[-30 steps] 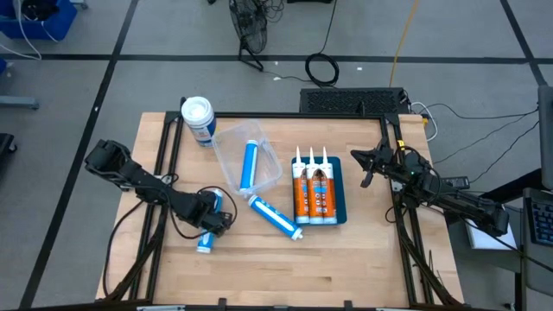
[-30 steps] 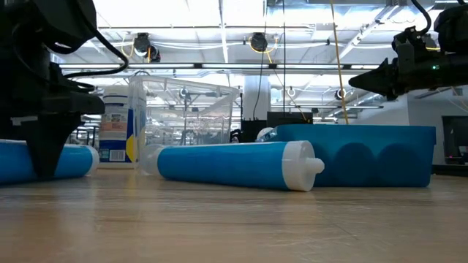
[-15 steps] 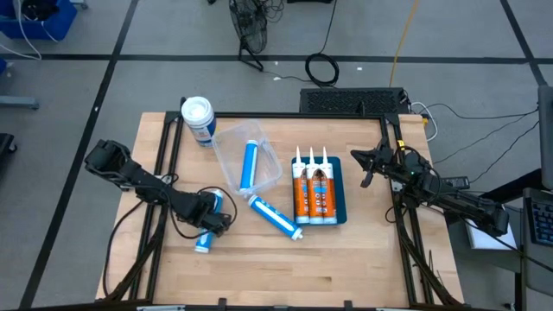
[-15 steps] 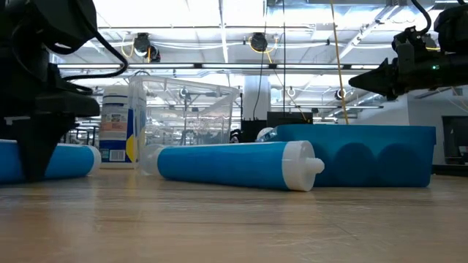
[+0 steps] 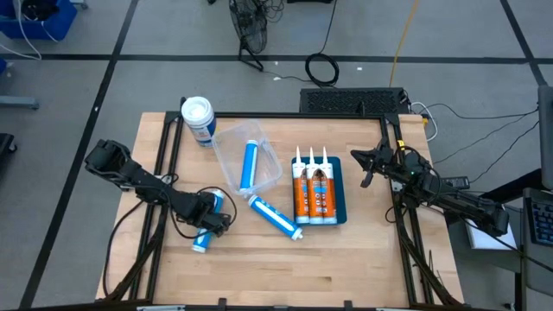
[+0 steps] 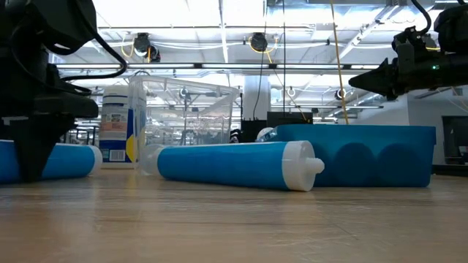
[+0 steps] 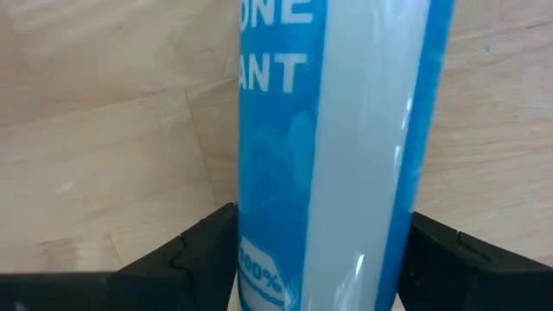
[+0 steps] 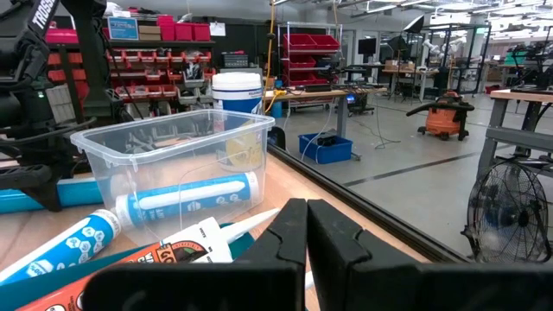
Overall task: Pick & place silicon tubes, Sealant and Lysol wipes
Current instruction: Put the left blue sealant into the transparent bin
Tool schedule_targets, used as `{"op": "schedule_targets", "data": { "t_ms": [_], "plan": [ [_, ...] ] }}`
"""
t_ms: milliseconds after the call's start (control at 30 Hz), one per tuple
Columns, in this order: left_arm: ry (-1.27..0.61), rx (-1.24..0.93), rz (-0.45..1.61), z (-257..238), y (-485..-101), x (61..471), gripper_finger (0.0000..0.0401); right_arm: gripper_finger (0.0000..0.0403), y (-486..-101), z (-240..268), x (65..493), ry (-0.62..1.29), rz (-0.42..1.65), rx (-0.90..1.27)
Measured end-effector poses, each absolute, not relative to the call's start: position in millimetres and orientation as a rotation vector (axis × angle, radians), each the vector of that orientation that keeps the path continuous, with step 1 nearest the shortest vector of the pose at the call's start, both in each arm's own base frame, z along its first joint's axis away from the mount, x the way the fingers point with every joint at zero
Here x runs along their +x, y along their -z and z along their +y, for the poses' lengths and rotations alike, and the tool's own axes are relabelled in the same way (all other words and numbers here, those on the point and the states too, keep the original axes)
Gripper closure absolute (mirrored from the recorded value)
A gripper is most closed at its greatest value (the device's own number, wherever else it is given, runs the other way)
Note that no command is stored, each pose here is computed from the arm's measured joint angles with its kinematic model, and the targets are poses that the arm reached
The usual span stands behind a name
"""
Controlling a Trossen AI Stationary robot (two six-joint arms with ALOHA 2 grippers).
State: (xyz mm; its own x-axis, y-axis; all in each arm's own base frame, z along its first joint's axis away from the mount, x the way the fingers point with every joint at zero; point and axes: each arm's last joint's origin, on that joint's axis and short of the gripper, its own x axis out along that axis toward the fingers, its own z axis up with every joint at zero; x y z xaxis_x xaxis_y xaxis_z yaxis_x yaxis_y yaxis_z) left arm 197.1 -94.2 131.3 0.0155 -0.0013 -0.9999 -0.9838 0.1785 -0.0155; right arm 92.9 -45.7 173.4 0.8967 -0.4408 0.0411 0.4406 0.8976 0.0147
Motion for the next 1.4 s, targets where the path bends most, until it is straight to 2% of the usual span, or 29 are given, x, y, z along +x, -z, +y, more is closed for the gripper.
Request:
{"op": "schedule_targets", "data": {
  "t_ms": [1400],
  "plan": [
    [-1.047,-1.044,1.275,-93.7,-131.4,196.9,0.0142,0.0403,-173.4,-45.7,92.9,0.456,-0.044,0.005]
  ]
}}
